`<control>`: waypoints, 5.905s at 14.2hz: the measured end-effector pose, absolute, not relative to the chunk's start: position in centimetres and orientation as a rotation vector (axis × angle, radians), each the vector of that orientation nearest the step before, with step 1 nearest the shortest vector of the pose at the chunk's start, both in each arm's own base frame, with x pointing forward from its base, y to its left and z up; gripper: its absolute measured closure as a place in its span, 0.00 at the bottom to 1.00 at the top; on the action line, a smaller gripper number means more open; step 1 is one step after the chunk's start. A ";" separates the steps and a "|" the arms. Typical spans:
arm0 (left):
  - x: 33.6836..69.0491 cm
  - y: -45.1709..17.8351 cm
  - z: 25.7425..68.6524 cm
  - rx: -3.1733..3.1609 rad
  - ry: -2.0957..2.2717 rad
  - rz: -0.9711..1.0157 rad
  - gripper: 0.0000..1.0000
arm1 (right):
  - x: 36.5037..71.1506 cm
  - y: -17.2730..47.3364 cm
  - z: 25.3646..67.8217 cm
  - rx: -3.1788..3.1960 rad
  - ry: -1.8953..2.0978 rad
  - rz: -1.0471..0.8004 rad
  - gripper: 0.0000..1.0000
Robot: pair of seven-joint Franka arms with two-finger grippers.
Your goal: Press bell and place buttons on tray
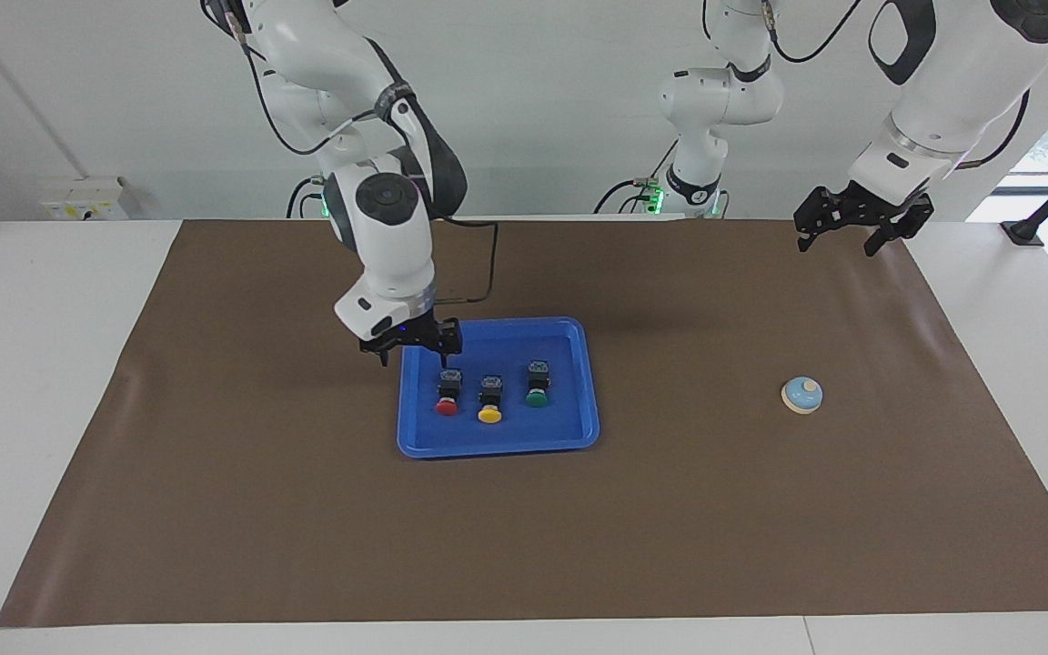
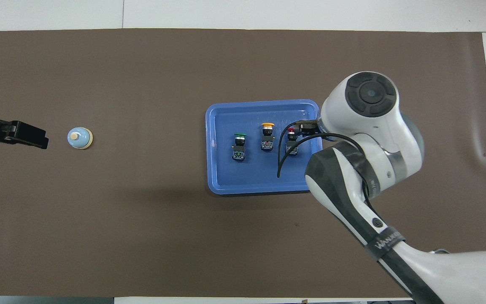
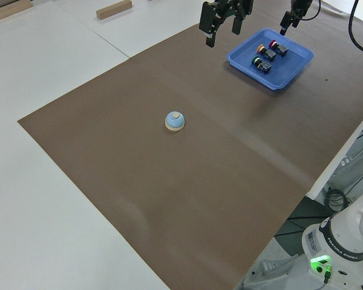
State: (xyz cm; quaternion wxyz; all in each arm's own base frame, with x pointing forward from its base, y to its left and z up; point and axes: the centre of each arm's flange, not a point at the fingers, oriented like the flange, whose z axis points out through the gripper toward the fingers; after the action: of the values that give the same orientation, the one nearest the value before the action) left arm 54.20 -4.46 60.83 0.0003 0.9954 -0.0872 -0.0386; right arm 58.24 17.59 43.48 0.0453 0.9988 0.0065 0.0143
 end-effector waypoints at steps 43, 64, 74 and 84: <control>54.2 -4.5 60.8 3.127 -0.274 -0.121 0.00 | 55.1 -2.6 60.3 3.129 0.110 -0.104 0.00; 54.2 -4.3 60.5 3.127 -0.265 -0.128 0.22 | 55.1 -2.6 60.3 3.129 0.110 -0.104 0.00; 60.2 -1.4 46.1 3.149 -0.168 -0.093 0.99 | 55.1 -2.6 60.3 3.129 0.110 -0.104 0.00; 59.5 1.4 34.3 3.162 -0.102 -0.047 0.99 | 55.1 -2.6 60.3 3.129 0.110 -0.104 0.00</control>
State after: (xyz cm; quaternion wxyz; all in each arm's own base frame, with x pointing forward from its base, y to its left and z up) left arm 59.45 1.44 34.34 -0.0113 0.9993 -0.0323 -0.0148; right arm 55.13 -2.57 60.32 0.0044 0.9988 0.0350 -0.0333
